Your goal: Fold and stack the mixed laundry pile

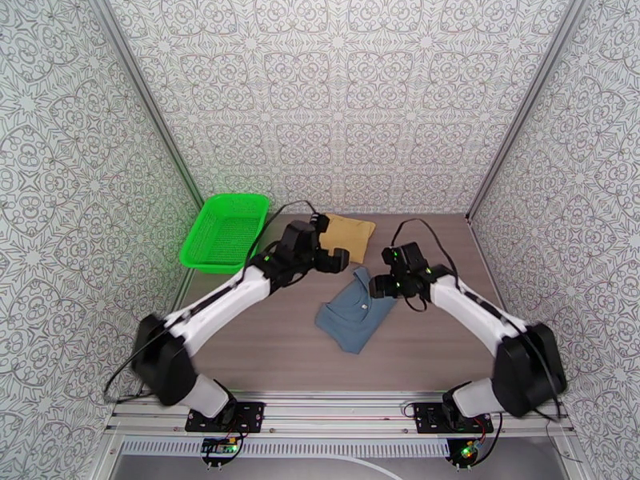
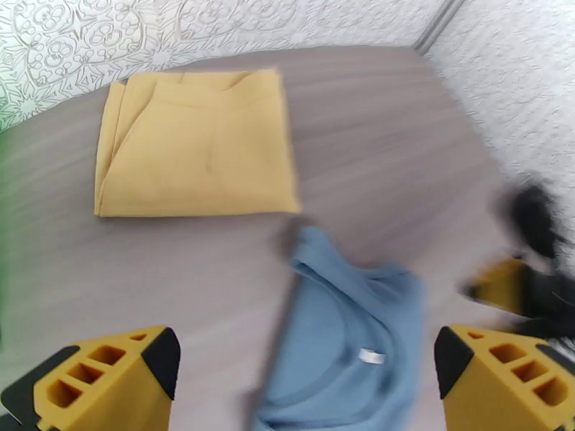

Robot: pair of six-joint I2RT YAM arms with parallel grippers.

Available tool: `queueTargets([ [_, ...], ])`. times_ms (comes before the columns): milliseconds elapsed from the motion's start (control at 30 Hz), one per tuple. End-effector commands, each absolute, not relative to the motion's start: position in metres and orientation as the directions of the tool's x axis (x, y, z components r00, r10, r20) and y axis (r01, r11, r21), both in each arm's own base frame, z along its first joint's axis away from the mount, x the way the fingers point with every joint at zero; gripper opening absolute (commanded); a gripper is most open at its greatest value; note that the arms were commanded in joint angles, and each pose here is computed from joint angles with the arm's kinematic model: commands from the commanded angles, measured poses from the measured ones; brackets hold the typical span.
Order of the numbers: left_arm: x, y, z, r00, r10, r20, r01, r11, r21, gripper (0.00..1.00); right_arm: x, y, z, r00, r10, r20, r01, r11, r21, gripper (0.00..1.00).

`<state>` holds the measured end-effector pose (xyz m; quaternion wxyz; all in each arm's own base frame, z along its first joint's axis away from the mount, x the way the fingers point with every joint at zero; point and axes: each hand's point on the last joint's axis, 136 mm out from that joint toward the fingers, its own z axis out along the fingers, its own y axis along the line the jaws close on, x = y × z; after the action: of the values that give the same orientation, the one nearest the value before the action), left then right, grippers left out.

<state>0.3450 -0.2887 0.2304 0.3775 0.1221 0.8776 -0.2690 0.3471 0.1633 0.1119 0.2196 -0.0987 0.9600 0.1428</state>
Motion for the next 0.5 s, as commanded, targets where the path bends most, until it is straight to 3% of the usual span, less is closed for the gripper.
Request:
queueTargets([
  [0,0.298,-0.285,0.150,-0.853,-0.053,-0.519,0.210,0.876,-0.435,0.99,0.363,0.166,0.097,-0.856,-0.281,-0.434,-0.385,0.907,0.171,0.75],
  [233,0.238,-0.290,0.114,-0.893,-0.253,-0.373,-0.076,0.900,-0.429,0.92,0.385,0.166,0.055,-0.853,-0.382,-0.355,-0.443,0.890,0.105,0.74],
  [467,0.220,-0.289,0.090,-0.851,-0.401,-0.338,-0.228,0.864,-0.450,0.92,0.385,0.173,0.024,-0.894,-0.343,-0.289,-0.399,0.902,0.166,0.68],
])
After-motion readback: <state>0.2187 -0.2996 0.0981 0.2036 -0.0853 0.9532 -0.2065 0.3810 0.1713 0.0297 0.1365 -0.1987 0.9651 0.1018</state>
